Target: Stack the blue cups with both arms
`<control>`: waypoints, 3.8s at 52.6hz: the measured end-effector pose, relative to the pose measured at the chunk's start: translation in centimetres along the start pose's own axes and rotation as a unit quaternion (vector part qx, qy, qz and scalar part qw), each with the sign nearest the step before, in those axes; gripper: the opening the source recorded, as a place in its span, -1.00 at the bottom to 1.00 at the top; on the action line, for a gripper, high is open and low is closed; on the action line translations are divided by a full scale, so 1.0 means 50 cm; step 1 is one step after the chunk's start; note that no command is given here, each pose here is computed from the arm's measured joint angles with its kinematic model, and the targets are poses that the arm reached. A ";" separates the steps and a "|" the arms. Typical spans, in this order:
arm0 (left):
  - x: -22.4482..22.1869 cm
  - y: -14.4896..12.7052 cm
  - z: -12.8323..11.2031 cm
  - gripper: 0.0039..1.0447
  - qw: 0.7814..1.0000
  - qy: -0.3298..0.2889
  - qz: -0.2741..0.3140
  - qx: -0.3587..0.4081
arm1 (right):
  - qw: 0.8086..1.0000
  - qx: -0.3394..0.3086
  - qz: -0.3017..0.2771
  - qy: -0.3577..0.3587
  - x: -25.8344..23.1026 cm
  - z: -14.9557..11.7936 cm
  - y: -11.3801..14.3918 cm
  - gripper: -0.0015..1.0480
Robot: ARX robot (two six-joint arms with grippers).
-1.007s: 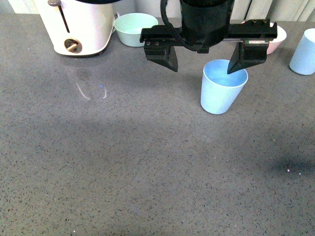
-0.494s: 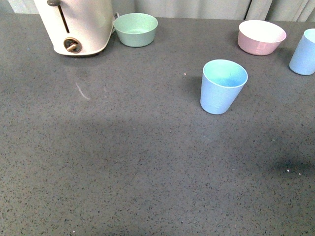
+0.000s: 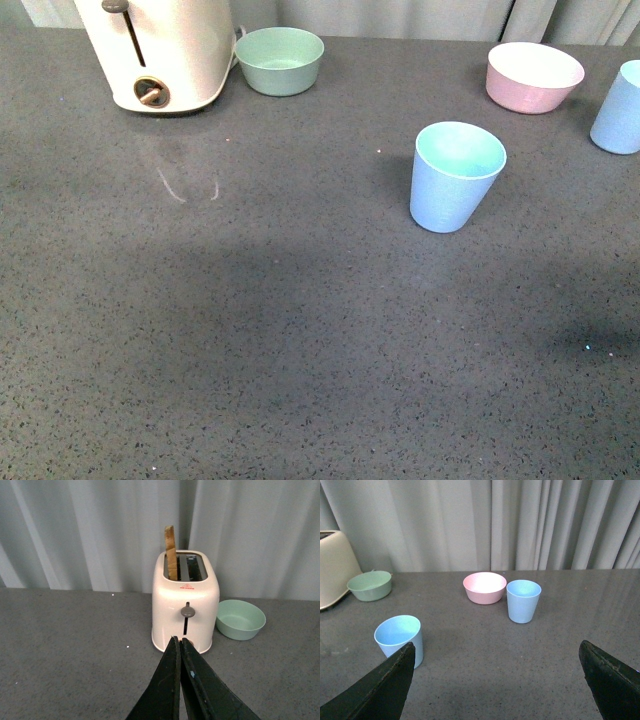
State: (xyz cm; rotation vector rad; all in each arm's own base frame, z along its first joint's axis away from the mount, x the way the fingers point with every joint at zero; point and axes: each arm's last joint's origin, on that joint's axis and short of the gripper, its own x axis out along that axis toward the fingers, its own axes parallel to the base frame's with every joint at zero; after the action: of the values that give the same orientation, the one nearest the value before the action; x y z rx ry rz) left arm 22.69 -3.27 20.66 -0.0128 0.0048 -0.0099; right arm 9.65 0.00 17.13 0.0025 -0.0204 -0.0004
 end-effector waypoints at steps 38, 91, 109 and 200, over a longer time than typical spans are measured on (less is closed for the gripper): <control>-0.159 0.064 -0.072 -0.97 1.000 -0.005 0.003 0.001 | 1.000 0.000 0.000 0.000 0.000 0.000 0.000 0.83; -0.233 0.063 -0.071 -0.97 1.000 -0.010 0.003 0.001 | 1.000 0.000 0.000 0.000 0.000 0.000 0.000 0.83; -0.259 0.063 -0.077 -0.97 1.000 -0.007 0.003 0.001 | 1.000 0.000 0.000 0.000 0.000 0.000 0.000 0.83; -0.259 0.063 -0.078 0.84 1.000 -0.005 0.003 0.002 | 0.893 -0.275 0.147 0.324 0.696 -0.011 -0.126 0.83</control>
State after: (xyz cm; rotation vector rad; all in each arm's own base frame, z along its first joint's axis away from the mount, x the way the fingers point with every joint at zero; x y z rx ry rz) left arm 9.75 -0.04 16.79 -0.0082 -0.0055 -0.0038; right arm 44.45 -6.32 17.25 -0.5699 0.6522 0.2993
